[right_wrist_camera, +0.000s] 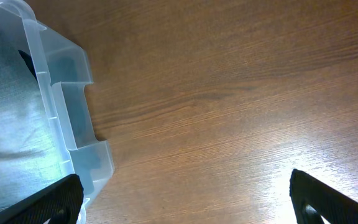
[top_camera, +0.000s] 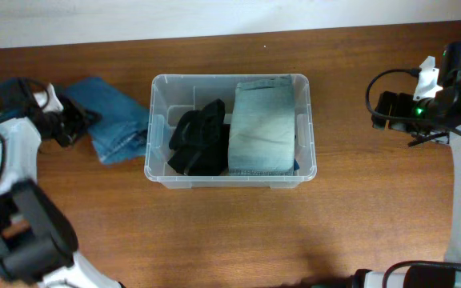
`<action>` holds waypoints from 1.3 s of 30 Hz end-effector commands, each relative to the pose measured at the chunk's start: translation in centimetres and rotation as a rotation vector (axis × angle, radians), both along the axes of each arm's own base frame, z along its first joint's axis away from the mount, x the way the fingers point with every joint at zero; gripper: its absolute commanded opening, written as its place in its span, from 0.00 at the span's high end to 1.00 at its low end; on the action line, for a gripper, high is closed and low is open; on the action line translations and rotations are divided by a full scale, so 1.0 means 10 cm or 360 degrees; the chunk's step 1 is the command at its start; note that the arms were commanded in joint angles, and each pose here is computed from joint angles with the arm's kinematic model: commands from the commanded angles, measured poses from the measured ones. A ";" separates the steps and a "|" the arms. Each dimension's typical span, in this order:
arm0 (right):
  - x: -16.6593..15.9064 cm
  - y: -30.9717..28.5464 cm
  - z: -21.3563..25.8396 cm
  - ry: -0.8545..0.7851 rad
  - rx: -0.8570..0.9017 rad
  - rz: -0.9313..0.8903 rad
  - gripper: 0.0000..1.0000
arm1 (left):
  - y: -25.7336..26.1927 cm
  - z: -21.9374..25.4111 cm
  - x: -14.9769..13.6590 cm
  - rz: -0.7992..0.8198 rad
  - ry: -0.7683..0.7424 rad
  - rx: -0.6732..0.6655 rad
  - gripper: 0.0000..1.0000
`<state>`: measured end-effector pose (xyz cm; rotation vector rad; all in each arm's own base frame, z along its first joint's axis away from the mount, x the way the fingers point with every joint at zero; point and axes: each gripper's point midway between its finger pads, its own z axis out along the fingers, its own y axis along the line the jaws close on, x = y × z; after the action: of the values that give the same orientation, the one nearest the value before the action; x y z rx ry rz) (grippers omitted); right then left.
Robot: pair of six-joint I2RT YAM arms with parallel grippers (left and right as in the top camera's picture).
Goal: Pack container
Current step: 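Lay the blue jeans into the bin's left half, release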
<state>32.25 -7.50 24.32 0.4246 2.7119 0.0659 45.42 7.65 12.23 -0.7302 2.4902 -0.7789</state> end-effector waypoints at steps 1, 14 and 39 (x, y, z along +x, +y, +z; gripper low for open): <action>0.00 -0.05 0.02 -0.0006 -0.0021 -0.0030 0.02 | -0.31 1.61 -0.08 -0.0157 -0.0655 0.0131 0.99; 0.00 -0.05 0.02 -0.0004 -0.0020 -0.0030 0.02 | -2.22 1.63 -0.64 -0.0905 -0.0636 0.0304 0.99; 0.00 -0.05 0.01 0.0000 -0.0020 -0.0030 0.02 | -1.64 1.94 0.18 -0.0737 -0.0783 0.0869 0.94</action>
<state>32.23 -7.54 24.30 0.4255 2.7129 0.0624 47.16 -6.92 28.80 0.1562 2.3417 -0.3076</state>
